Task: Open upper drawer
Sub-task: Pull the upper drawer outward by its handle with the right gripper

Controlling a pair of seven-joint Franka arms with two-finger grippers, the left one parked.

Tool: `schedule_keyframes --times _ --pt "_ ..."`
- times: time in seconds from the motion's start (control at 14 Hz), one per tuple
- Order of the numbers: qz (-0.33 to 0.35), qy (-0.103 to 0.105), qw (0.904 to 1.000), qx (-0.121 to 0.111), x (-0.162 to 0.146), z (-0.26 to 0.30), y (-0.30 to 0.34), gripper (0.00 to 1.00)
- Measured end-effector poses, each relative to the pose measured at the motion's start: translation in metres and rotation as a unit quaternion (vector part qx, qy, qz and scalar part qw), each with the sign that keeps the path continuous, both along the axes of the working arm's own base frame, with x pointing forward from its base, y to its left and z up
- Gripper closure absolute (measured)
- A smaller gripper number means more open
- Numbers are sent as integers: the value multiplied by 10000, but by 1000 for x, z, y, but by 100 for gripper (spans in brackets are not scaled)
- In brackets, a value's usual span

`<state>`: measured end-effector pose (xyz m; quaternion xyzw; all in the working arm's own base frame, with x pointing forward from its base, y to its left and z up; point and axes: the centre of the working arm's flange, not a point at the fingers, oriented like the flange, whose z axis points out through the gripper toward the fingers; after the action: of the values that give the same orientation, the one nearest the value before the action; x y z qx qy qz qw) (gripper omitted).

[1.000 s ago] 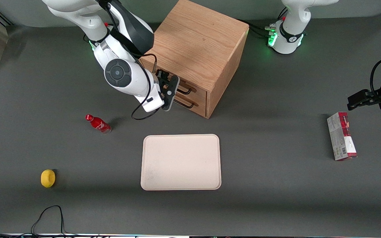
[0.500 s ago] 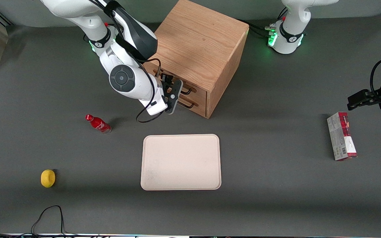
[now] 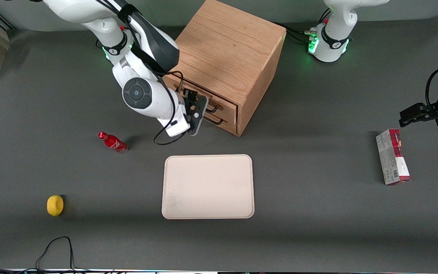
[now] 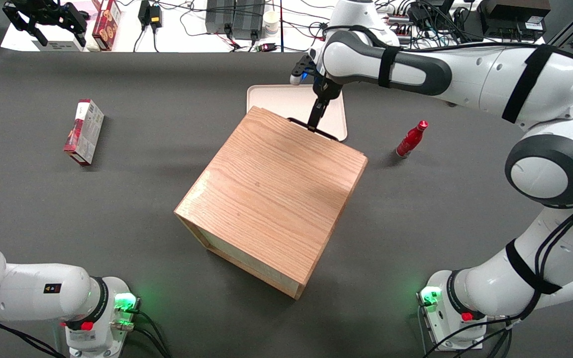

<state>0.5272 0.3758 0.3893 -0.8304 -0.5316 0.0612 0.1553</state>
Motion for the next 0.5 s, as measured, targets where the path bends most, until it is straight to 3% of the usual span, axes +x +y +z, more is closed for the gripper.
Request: schedule_keyframes --times 0.5 --pt "-358 -207 9991 -37 50 -8 -34 0"
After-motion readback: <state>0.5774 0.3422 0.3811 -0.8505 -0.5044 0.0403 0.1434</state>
